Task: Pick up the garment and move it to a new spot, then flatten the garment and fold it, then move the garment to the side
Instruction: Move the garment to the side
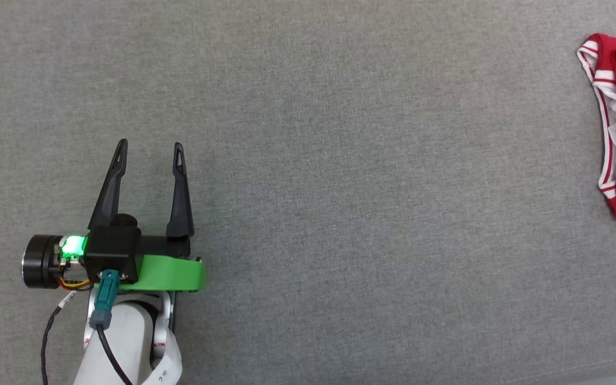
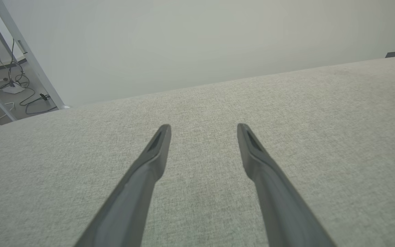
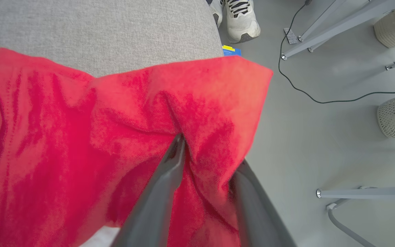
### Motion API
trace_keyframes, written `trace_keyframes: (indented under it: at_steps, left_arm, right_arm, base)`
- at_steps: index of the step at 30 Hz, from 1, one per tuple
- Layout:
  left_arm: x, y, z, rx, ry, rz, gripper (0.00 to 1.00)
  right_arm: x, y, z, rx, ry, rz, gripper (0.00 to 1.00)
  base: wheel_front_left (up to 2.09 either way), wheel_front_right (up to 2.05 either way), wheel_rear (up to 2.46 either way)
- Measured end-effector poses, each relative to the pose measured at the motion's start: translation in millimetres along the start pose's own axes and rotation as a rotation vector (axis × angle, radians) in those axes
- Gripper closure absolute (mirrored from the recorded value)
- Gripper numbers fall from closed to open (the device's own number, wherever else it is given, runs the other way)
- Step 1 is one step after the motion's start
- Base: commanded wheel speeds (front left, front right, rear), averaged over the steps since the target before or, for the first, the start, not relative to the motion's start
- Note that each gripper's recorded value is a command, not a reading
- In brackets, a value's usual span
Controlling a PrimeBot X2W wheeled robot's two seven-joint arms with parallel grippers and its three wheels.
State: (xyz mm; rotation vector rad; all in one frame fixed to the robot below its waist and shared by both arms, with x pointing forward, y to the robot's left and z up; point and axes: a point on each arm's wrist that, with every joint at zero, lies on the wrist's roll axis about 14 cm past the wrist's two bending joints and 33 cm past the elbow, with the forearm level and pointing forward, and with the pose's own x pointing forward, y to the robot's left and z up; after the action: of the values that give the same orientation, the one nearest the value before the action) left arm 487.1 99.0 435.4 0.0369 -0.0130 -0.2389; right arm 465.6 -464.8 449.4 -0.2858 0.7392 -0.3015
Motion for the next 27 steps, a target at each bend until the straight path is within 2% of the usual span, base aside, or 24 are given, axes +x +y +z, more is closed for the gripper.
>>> trace_keyframes:
  at_steps: [3, 7, 12, 19, 21, 27]
  left_arm:
    - [-3.6, 1.4, 10.1, 0.0, -0.016, 0.012, 0.0]
    - [-14.9, 4.3, 22.5, -0.01, -0.028, 0.037, 0.0]
    - [-35.5, 11.0, 33.1, -0.007, -0.027, 0.069, 0.0]
    - [-58.6, 22.5, 55.5, 0.003, -0.062, 0.119, 0.0]
    - [-65.2, 25.7, 62.0, 0.008, -0.075, 0.134, 0.0]
    - [-85.8, 33.3, 74.7, 0.015, -0.096, 0.171, 0.0]
  right_arm:
    - [-7.6, -3.6, 15.6, -0.016, -0.087, -0.009, 0.0]
    - [-26.8, -6.3, 56.1, -0.03, -0.3, -0.012, 0.0]
    - [-58.3, 7.8, 100.8, -0.016, -0.56, 0.018, 0.0]
    - [-108.9, 54.1, 140.4, 0.056, -0.86, 0.107, 0.0]
    - [-126.4, 66.9, 149.1, 0.107, -0.936, 0.132, 0.0]
    - [-178.2, 134.8, 147.6, 0.202, -1.078, 0.274, 0.0]
  base:
    - [0.0, 0.0, 0.0]
    - [0.0, 0.0, 0.0]
    - [0.0, 0.0, 0.0]
    - [0.0, 0.0, 0.0]
    - [0.0, 0.0, 0.0]
    - [0.0, 0.0, 0.0]
